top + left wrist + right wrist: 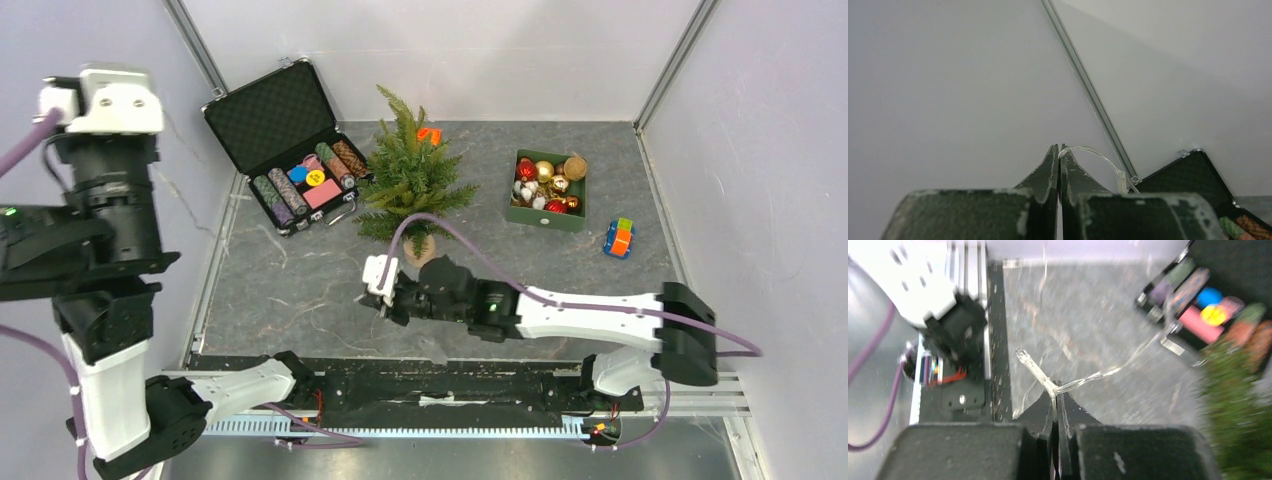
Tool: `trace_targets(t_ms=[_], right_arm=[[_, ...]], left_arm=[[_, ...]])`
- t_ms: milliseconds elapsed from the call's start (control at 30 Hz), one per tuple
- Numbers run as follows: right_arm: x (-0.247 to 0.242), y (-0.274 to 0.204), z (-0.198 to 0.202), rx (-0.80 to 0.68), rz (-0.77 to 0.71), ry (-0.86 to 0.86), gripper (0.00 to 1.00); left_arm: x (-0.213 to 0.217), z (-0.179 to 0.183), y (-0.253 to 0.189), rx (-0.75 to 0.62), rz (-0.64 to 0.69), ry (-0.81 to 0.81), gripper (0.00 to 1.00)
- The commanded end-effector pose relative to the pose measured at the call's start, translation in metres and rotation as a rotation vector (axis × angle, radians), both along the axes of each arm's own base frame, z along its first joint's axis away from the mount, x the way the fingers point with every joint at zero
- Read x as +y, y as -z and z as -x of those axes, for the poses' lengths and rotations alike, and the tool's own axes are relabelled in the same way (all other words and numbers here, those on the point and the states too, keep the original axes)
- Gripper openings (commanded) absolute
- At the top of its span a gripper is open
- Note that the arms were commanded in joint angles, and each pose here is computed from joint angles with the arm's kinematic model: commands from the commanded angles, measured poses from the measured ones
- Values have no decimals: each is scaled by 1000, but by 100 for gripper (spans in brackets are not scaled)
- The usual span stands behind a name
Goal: Decorate the small christmas tree
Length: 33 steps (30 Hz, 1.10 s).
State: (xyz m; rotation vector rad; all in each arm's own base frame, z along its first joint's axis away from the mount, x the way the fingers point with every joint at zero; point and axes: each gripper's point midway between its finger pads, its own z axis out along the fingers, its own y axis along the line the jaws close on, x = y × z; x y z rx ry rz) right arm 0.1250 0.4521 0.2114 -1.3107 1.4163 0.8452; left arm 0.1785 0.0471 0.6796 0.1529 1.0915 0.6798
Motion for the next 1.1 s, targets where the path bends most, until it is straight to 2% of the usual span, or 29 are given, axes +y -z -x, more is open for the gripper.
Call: trace_targets(t_ms=[0,67,200,300,400,600,767,967,1067], right_arm=[[-20,-122,-8,-135,-155,47,0],[-26,-147,-8,-171,-163,42,0],[-38,-158,-26,-292,-87,108,0],[-38,-155,-29,-358,-20,81,0],[-35,-129,-29,-388,57,39,0],[-46,-76,-37,-381,199,65,0],[-63,-56,-50,-373,251,150,0],[-84,-33,-61,-331,230,227,0],[-88,-30,-56,-315,175,229,0]], left_arm=[[-23,-26,21,70,-1,40,2],[-33,-36,28,89,2,49,2],[-53,-62,47,137,-10,59,2],[-58,-75,61,160,-25,20,2],[-52,-86,82,184,-54,-50,2],[-4,-105,111,174,-64,-220,2],[20,-136,130,197,-40,-256,2],[28,-170,133,172,-24,-280,2],[35,-157,126,118,48,-271,2]])
